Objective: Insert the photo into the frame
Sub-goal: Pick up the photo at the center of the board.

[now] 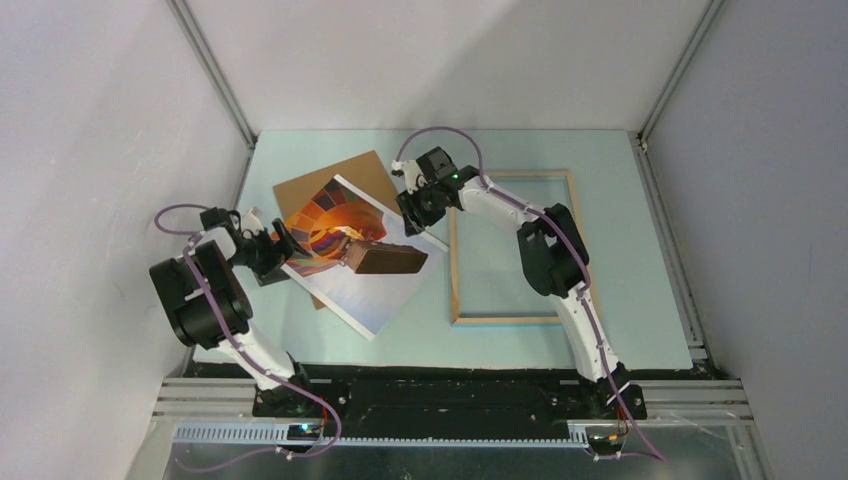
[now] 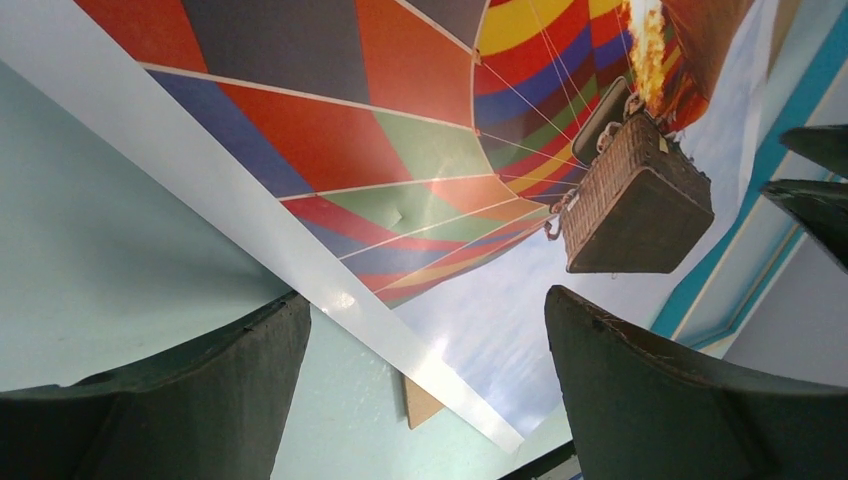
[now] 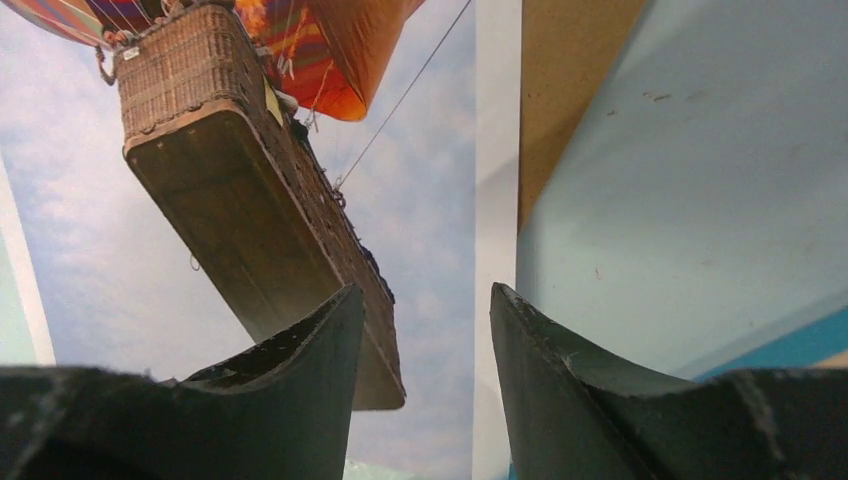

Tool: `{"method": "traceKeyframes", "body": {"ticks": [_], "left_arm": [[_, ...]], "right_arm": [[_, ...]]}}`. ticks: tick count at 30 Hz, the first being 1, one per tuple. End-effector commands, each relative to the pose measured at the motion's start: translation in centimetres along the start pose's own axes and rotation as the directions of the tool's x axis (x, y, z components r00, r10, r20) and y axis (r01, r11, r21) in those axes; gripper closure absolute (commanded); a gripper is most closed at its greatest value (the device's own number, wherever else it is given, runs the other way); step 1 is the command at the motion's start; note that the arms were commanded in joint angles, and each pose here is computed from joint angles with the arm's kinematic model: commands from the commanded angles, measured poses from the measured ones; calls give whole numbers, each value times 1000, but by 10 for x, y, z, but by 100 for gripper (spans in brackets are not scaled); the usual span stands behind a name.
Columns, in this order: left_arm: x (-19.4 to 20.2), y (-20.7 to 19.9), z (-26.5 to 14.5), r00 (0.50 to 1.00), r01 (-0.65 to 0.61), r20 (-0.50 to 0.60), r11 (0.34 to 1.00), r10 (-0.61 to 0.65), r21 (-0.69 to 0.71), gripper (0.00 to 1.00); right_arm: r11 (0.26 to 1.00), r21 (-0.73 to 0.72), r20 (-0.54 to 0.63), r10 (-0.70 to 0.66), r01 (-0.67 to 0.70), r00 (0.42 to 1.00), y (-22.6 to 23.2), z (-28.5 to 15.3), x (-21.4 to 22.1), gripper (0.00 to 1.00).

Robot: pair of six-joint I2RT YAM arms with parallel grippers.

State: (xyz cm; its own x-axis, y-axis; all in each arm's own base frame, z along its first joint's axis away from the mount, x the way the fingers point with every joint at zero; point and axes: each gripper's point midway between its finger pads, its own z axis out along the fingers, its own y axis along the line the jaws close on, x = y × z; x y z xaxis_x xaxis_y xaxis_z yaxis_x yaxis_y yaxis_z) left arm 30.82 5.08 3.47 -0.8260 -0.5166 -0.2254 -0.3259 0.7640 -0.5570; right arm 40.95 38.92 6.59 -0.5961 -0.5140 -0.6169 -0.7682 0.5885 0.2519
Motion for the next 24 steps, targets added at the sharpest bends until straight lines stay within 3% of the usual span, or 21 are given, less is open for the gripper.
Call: {"method": "traceKeyframes", "body": {"ticks": [1, 24], "left_arm": [[21, 11, 15, 998, 18, -64, 1000, -18, 8, 6], [24, 18, 14, 998, 32, -53, 999, -34, -27, 5]], "right_arm": [[998, -44, 3, 44, -44, 999, 5, 8, -7, 46], [976, -122, -78, 174, -182, 982, 31, 45, 16, 50]]}}
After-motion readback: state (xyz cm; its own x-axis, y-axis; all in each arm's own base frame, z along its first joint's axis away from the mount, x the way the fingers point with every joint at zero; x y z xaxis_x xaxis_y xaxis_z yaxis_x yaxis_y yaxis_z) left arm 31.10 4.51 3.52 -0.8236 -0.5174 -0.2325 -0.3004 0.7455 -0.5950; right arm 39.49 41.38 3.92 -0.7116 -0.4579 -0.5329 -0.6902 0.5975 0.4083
